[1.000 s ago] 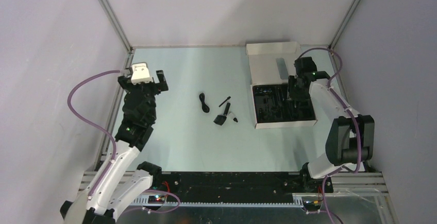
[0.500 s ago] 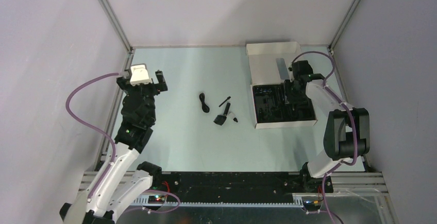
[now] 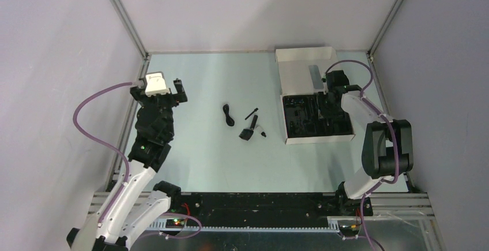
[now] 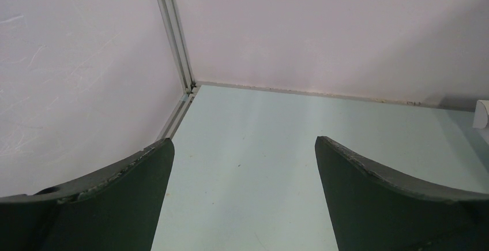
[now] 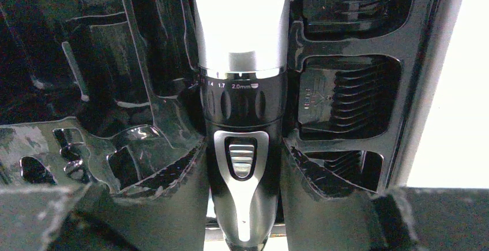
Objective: Sort the hair-cutting tools
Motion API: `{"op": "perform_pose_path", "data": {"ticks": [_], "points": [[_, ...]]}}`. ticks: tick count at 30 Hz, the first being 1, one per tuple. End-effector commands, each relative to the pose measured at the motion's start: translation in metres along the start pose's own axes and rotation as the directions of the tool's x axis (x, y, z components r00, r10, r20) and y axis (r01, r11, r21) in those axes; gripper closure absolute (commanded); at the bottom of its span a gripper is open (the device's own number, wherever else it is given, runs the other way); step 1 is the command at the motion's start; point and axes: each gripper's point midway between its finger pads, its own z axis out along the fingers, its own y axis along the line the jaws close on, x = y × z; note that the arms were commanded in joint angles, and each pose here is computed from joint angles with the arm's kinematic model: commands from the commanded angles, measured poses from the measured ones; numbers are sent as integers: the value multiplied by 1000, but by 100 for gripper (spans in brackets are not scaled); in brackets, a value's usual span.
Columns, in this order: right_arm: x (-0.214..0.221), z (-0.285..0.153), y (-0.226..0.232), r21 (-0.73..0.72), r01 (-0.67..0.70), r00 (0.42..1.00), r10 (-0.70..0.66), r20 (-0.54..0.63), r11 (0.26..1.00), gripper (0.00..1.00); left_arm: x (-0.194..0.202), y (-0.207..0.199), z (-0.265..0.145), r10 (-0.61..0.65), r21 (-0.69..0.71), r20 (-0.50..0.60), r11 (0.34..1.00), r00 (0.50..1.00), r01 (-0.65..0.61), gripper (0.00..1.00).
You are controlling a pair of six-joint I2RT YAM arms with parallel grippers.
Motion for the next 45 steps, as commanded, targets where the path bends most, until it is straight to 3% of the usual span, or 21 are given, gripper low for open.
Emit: {"op": "perform_pose_path", "data": {"ticks": [1,8,18,21,30,45], "points": [[-11,2,-3,12,0,999,0,46,1000,60,-10,2,-2,-13,-8,45,1000,999,13,0],[-17,-8,-7,34,-18,997,16,79,999,45,-10,1,-1,-13,-6,44,1000,999,13,0],[-26,-20,-8,38,-55,990,50,129,998,43,-9,1,-1,-14,-4,44,1000,999,14,0],[-26,-26,-9,47,-105,986,98,138,993,46,-9,1,-1,-15,-4,42,1000,999,15,0],[19,-27,-15,115,-198,980,201,-10,973,65,-8,-1,-1,-14,1,39,1000,999,14,0],[37,0,-8,102,-208,972,217,-92,973,79,-7,-1,-1,-14,3,39,1000,999,13,0]]}}
